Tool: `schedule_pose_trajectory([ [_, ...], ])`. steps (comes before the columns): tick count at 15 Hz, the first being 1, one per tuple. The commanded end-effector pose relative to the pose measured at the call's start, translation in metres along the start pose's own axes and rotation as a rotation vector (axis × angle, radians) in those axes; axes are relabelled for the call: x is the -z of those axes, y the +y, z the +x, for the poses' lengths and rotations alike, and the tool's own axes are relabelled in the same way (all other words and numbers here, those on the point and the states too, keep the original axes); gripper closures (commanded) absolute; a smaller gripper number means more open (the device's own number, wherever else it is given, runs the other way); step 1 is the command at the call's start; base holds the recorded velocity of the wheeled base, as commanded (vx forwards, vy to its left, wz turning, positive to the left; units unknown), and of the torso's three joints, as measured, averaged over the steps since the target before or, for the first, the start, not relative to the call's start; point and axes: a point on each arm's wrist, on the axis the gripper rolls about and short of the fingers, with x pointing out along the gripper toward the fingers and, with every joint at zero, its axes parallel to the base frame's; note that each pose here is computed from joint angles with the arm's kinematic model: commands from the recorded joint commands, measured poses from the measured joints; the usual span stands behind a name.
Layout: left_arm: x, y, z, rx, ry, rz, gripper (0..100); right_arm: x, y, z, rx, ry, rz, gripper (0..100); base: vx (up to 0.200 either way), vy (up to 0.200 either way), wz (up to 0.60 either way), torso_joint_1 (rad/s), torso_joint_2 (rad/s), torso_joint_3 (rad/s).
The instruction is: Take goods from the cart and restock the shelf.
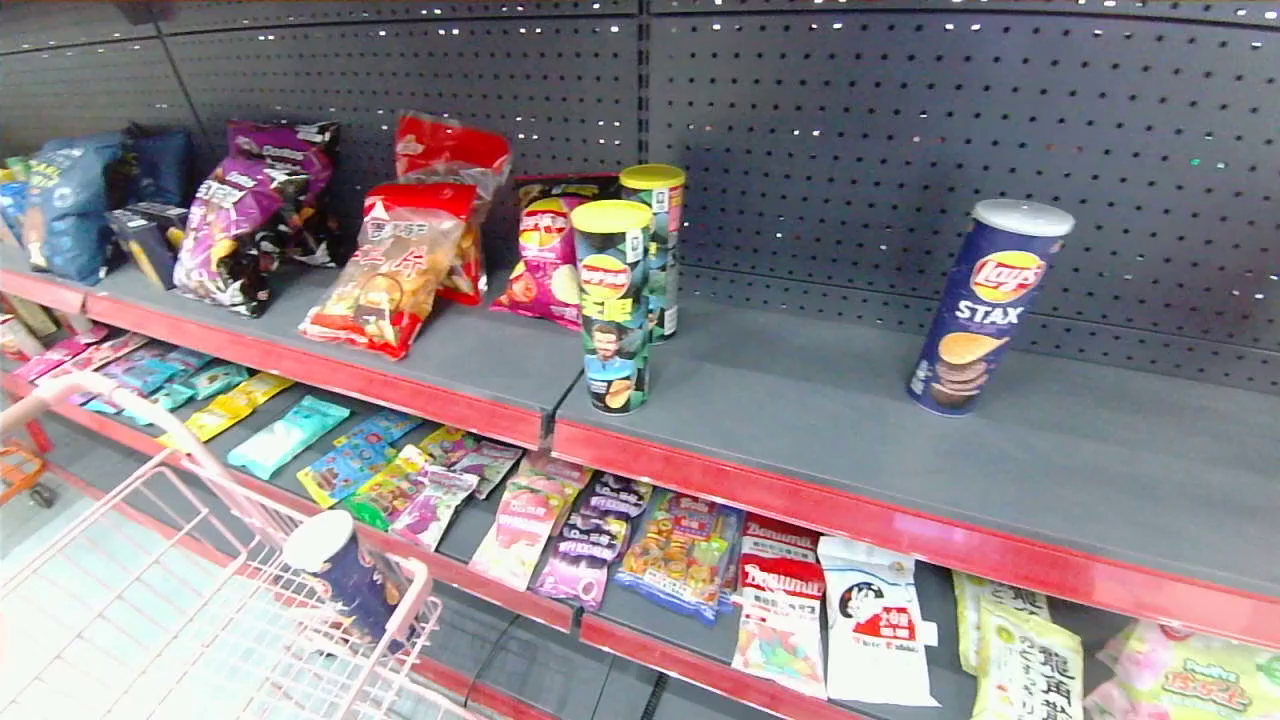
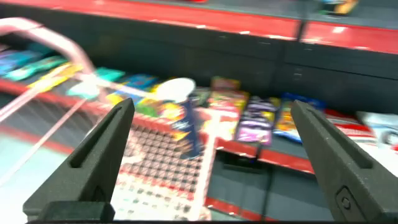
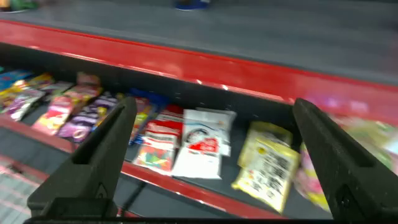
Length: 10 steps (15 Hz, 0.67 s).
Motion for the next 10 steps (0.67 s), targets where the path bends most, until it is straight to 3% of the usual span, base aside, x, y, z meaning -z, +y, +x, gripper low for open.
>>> schedule_pose_trajectory([
  [1, -0.0001, 0.0, 0.0, 0.0, -0.001, -0.001, 0, 0.0, 0.0, 0.0001, -0.001, 0.001, 0.0, 0, 0.0, 0.0, 0.6, -0.002, 0.0, 0.002],
  [7, -0.0001, 0.0, 0.0, 0.0, -0.001, -0.001, 0, 0.0, 0.0, 0.0, 0.003, 0.0, 0.0, 0, 0.0, 0.0, 0.6, 0.004, 0.0, 0.0],
  [10, -0.0001, 0.0, 0.0, -0.002, -0.001, -0.001, 0, 0.0005, 0.0, 0.0001, 0.003, 0.001, 0.003, 0, 0.0, 0.0, 0.0, 0.0, 0.0, 0.0],
])
